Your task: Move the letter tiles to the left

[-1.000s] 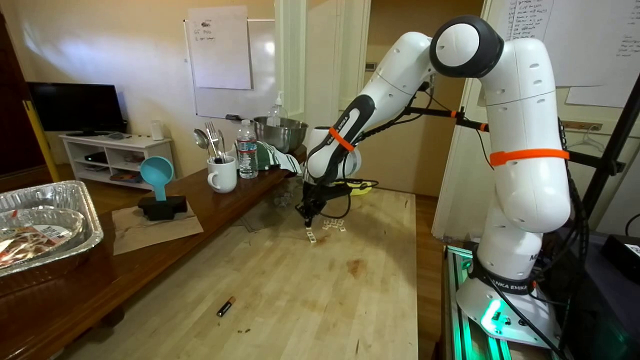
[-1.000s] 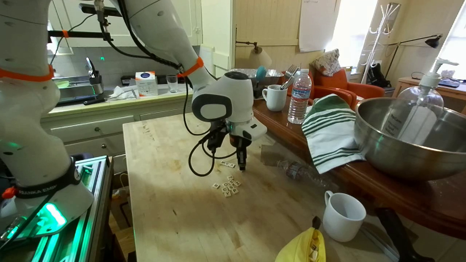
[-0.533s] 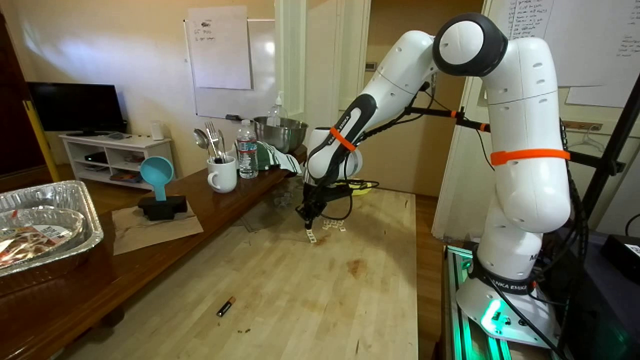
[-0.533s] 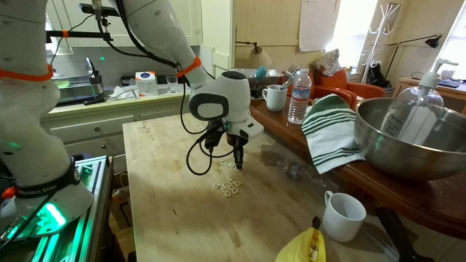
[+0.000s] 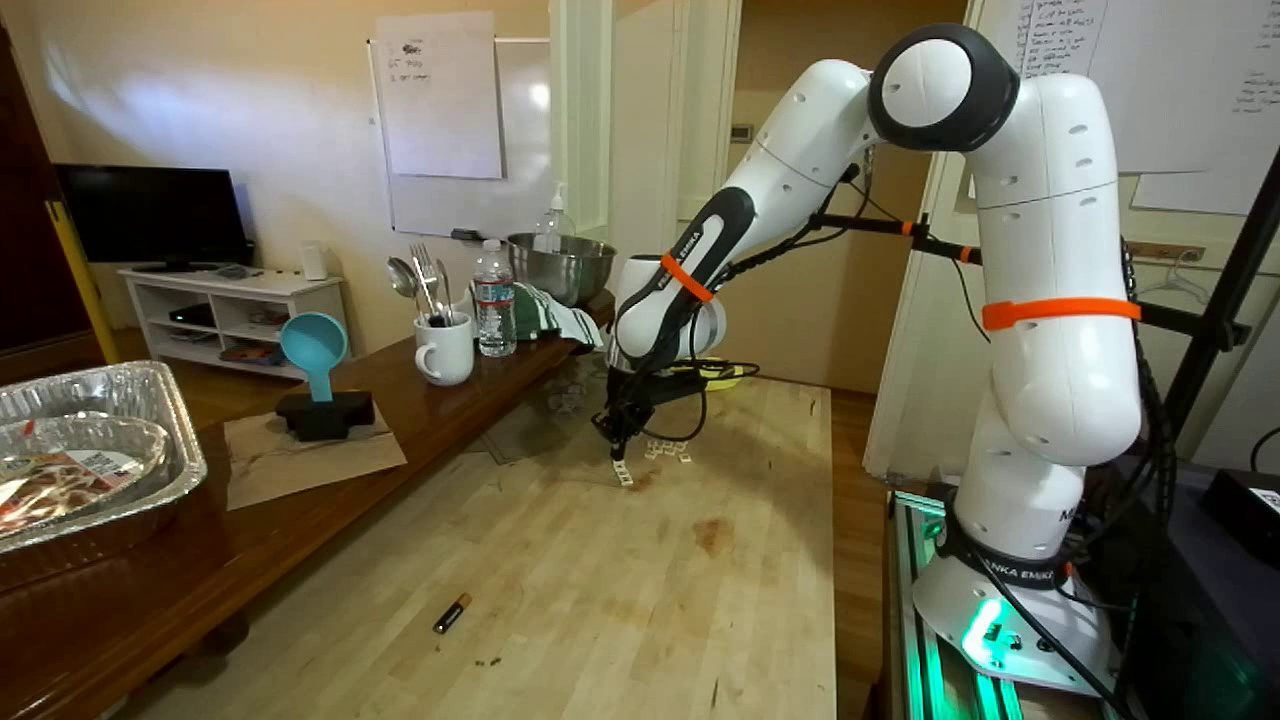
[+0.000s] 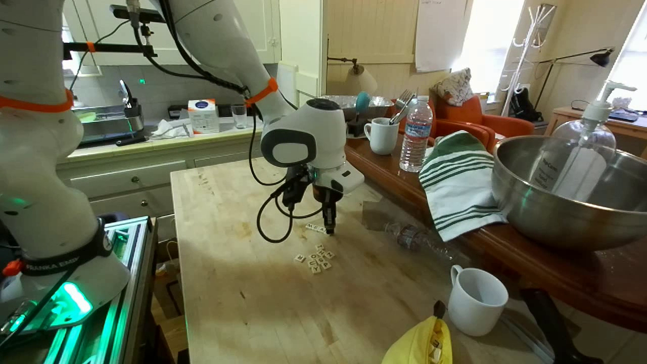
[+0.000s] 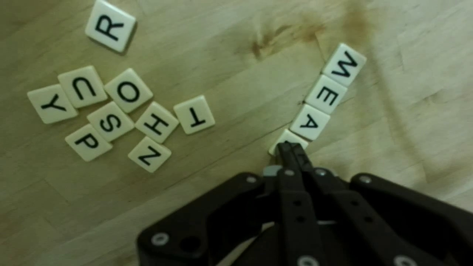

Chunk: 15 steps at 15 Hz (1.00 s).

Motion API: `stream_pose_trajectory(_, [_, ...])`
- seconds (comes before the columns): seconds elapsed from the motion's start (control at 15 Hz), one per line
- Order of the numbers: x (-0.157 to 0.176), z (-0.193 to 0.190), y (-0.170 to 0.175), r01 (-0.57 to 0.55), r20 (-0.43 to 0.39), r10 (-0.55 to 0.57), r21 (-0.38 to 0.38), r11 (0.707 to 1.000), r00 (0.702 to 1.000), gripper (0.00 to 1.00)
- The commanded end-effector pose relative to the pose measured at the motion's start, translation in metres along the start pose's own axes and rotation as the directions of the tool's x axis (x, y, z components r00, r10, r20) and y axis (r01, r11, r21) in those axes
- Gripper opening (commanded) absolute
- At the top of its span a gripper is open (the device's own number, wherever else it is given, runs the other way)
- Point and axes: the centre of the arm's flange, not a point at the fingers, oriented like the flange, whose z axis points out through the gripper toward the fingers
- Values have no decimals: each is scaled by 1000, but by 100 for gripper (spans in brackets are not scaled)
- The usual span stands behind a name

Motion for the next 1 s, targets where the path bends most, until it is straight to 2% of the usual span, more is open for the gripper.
stream_pose_trajectory(0.0, [-14,8,0,-2,44,1,6,1000,999,0])
stream_pose_trajectory(0.47, [-16,10,-2,15,44,-15,-2,1000,999,0])
stream_pose_trajectory(0.93, [-12,-10,-3,39,14,-39,-15,999,999,0])
